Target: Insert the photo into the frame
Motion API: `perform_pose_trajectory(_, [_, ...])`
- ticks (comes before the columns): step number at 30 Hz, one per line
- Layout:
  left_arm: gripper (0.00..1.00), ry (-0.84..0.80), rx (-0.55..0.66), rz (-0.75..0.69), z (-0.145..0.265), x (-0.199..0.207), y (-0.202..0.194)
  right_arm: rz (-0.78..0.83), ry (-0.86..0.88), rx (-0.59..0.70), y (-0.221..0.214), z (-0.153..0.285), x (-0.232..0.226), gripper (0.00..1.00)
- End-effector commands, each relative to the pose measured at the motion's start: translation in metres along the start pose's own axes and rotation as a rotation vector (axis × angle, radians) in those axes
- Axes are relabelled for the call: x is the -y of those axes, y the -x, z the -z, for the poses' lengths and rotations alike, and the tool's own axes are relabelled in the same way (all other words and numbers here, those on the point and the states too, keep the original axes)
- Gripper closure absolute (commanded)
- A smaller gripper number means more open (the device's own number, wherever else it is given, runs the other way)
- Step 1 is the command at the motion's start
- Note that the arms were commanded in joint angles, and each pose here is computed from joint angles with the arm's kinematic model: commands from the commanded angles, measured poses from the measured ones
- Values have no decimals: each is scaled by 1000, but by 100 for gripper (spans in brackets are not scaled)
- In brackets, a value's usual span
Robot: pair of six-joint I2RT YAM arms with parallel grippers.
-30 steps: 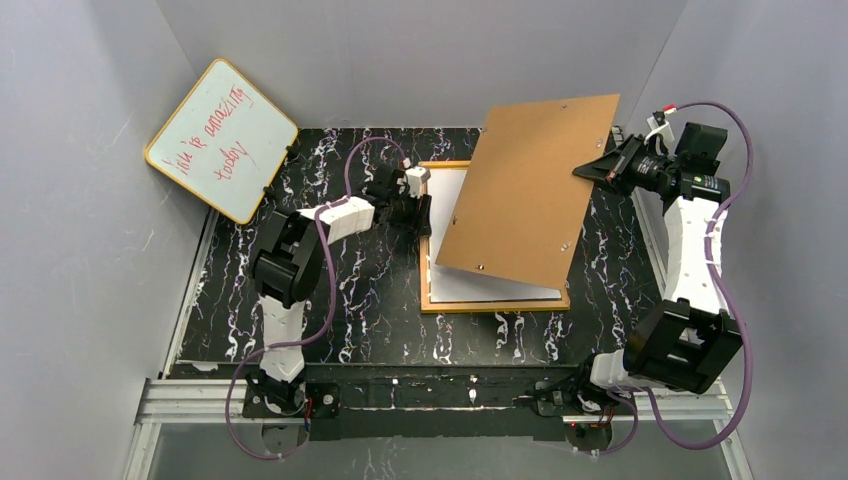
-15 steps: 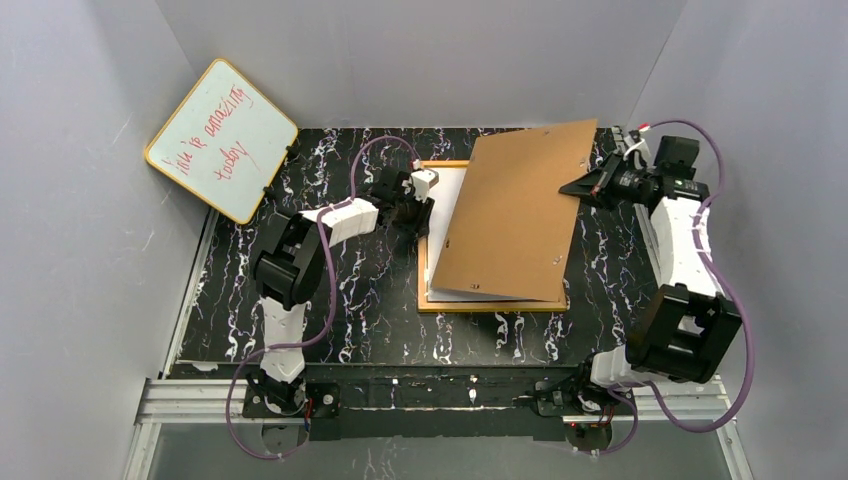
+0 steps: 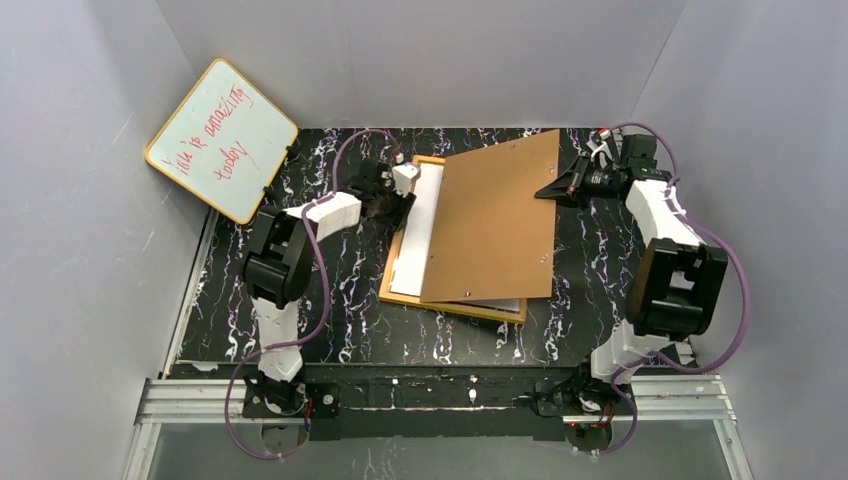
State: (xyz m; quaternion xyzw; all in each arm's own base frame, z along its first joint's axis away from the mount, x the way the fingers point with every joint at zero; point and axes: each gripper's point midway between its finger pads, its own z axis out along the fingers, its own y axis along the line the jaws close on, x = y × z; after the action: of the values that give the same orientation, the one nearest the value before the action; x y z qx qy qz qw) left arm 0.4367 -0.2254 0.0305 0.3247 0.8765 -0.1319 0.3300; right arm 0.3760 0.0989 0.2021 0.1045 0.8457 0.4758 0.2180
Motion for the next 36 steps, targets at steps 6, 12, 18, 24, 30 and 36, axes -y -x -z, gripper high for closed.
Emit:
perform_pose_trajectory(6, [24, -58, 32, 127, 74, -27, 15, 27, 218, -73, 16, -36, -41, 99])
perform_pose_trajectory(12, [20, -76, 80, 197, 98, -48, 19, -3, 238, -127, -5, -74, -46, 99])
perform_pose_trajectory(18, [24, -56, 8, 201, 95, -58, -20, -30, 208, -120, -10, -91, -38, 99])
perform_pose_trajectory(24, [29, -84, -67, 213, 82, -46, -55, -69, 168, -101, -11, -99, -25, 99])
perform_pose_trajectory(30, [32, -117, -102, 188, 76, -28, -67, -77, 146, -87, -14, -105, -13, 99])
perform_pose_trajectory(36, [34, -144, -104, 171, 76, -18, -67, -82, 114, -85, -18, -108, -1, 99])
